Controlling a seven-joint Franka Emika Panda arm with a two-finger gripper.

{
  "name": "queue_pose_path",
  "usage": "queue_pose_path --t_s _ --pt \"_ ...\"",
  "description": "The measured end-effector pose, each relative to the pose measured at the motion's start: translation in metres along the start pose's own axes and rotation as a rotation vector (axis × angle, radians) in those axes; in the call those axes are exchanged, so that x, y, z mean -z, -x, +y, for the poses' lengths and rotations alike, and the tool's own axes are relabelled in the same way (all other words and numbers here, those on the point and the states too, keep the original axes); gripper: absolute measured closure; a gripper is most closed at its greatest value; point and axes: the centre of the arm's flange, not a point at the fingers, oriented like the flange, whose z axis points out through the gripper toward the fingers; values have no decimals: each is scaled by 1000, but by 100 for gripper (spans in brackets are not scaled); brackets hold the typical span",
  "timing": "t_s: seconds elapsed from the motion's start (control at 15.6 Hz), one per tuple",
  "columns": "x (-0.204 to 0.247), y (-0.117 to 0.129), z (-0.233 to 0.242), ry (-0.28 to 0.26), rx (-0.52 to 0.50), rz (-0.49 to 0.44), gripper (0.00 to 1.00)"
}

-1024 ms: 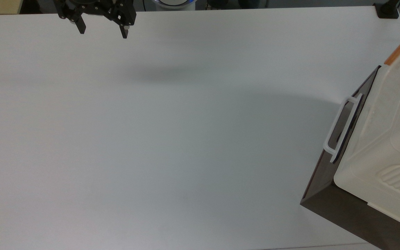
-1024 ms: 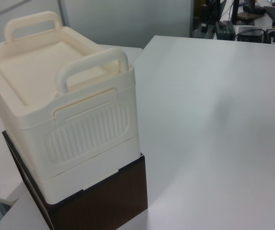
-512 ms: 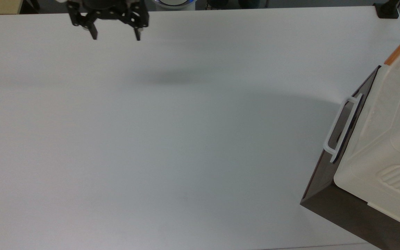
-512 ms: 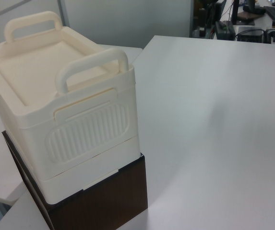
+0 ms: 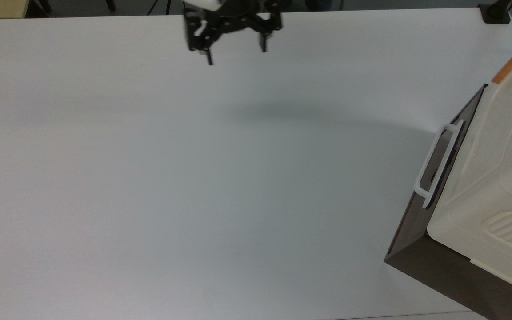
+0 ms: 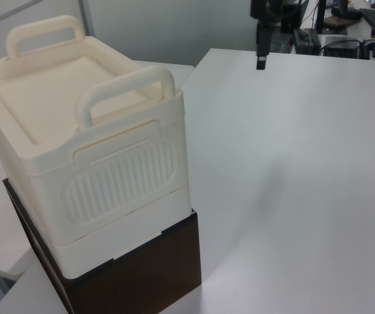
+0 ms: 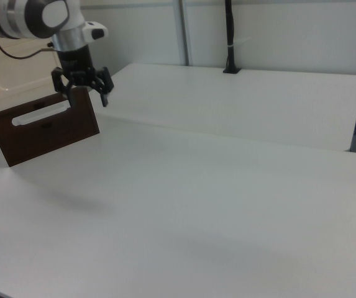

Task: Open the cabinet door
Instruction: 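Move the open gripper toward the edge of the box's side door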

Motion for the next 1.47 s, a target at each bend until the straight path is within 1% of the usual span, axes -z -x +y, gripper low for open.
queue_pose_path --t_s 0.26,0.38,0.7,0.83,0.96,1.22,1.47 --pt "9 -24 -69 2 117 137 0" --pt "12 -29 -106 -2 176 174 0" --pt "40 -28 -191 -24 306 243 0" --pt "47 -26 -224 -33 355 288 0" --pt "50 -26 -253 -43 382 336 0" --pt "42 -34 -299 -53 436 437 0" --pt "25 -35 -337 -60 484 466 0"
